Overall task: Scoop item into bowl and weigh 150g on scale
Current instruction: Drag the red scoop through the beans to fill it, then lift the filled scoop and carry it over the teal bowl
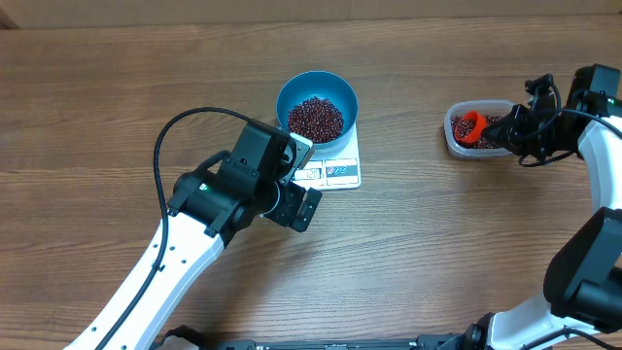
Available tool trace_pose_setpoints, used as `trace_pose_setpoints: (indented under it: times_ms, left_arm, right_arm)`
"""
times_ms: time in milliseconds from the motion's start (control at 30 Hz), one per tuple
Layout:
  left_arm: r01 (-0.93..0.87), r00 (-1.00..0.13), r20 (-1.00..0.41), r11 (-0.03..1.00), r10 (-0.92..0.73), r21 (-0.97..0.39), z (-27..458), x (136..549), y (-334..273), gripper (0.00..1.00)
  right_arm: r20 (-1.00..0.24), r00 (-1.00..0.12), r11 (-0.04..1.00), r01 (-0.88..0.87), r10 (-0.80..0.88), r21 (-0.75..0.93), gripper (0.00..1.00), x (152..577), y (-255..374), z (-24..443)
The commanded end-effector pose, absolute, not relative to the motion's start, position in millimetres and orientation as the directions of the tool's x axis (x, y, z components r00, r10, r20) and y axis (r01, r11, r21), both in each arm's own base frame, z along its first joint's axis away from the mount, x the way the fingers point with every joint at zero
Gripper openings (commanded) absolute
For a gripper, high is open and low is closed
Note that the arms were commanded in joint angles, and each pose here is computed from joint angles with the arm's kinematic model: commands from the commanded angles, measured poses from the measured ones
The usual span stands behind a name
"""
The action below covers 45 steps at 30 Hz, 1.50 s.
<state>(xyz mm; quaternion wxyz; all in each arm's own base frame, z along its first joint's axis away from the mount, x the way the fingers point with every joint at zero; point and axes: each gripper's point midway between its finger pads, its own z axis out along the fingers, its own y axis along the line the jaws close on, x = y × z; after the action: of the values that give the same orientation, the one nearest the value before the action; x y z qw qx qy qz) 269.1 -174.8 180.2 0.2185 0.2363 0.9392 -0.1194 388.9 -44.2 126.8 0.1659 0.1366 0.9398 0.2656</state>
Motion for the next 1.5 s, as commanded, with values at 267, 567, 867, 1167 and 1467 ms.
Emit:
trace_pose_setpoints:
  times_ms: [267, 567, 867, 1167, 1467]
  left_arm:
    - [0.506, -0.787, -0.474, 0.853, 0.394, -0.131, 182.5, 268.0, -178.3, 1.00]
    - [0.506, -0.787, -0.474, 0.853, 0.394, -0.131, 182.5, 268.0, -178.3, 1.00]
    - [0.506, -0.787, -0.474, 0.853, 0.395, -0.130, 182.5, 268.0, -178.3, 1.00]
    - [0.506, -0.787, -0.474, 0.853, 0.395, -0.130, 182.5, 268.0, -178.3, 1.00]
    - [0.506, -0.787, -0.474, 0.853, 0.394, -0.130, 182.5, 268.1, -178.3, 1.00]
  right_arm:
    - [-0.299, -0.862, 0.734, 0.118, 0.410, 0.669, 0.04, 386.5, -64.6, 165.1]
    - [-0.334, -0.843, 0.579, -0.033, 0.423, 0.815, 0.04, 387.0, -46.9, 201.6]
    - [-0.450, -0.855, 0.586, -0.231, 0.259, 0.776, 0.04, 392.6, 25.1, 233.1]
    - [-0.547, -0.829, 0.663, -0.347, 0.113, 0.663, 0.04, 408.5, 101.1, 259.8]
    - [-0.600, -0.800, 0.765, -0.382, 0.007, 0.518, 0.04, 415.2, 164.2, 251.0]
